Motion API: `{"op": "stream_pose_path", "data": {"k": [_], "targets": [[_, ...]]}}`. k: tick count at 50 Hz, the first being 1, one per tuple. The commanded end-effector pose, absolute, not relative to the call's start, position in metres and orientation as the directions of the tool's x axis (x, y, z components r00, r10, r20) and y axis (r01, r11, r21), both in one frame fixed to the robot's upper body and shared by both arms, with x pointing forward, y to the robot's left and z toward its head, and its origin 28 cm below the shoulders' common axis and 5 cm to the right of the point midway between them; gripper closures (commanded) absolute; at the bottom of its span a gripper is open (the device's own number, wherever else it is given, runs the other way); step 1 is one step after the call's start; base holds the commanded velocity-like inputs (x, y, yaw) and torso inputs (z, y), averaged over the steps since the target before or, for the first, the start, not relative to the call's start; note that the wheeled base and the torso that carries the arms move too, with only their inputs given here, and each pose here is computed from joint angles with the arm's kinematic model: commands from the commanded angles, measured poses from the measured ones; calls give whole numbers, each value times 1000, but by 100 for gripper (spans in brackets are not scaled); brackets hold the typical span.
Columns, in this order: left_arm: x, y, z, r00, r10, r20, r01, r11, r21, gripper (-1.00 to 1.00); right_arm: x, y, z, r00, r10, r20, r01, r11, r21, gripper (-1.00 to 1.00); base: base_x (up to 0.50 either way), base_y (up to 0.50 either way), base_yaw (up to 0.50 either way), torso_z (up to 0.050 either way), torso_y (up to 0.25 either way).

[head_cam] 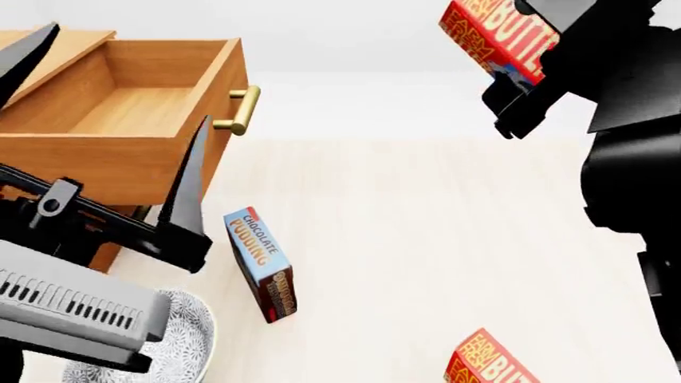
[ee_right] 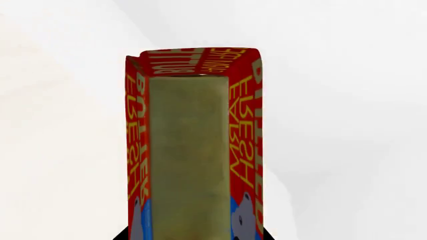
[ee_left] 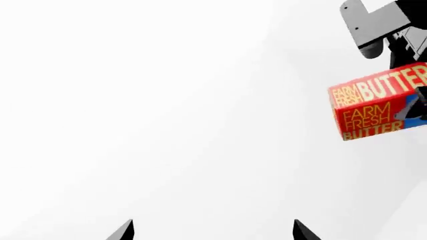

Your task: Put the butter at the front in the top drawer of the cabinet and close it.

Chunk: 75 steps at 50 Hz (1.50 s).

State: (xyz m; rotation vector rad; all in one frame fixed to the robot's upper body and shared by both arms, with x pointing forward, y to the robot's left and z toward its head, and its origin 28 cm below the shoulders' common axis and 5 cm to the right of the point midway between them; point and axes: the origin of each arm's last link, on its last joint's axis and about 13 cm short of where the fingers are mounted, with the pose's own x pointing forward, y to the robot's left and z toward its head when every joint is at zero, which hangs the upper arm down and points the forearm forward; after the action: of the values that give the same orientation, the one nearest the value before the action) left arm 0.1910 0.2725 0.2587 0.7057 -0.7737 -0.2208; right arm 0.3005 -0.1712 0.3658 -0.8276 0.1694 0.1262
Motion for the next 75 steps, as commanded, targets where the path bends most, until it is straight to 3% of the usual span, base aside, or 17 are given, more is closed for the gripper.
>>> {"op": "stream_pose_path", "data": {"k": [1, 22, 31, 42, 54, 75], "targets": [[214, 269, 315, 718, -567, 404, -65, 524, 849, -100, 287, -170, 375, 999, 2, 41, 34, 533, -845, 100, 0, 0, 0, 0, 0], [259, 260, 375, 695, -713, 96, -40, 95, 995, -100, 286, -177, 371, 960, 9, 278, 274, 149, -950, 100, 0, 0, 0, 0, 1], [264, 256, 387, 682, -732, 4, -22, -15, 1000, -100, 283, -181, 371, 929, 64, 366, 367, -13, -930, 100, 0, 0, 0, 2, 1], [270, 253, 385, 655, -756, -10, -18, -29, 999, -100, 275, -192, 367, 888, 140, 438, 457, -161, -875, 100, 0, 0, 0, 0, 2], [277, 252, 372, 632, -775, -6, -5, -11, 1000, -100, 270, -194, 355, 904, 150, 400, 425, -237, -873, 100, 0, 0, 0, 0, 1], [286, 247, 339, 588, -809, -8, 21, 5, 1000, -100, 266, -181, 330, 950, 161, 267, 294, -177, -939, 100, 0, 0, 0, 0, 1]]}}
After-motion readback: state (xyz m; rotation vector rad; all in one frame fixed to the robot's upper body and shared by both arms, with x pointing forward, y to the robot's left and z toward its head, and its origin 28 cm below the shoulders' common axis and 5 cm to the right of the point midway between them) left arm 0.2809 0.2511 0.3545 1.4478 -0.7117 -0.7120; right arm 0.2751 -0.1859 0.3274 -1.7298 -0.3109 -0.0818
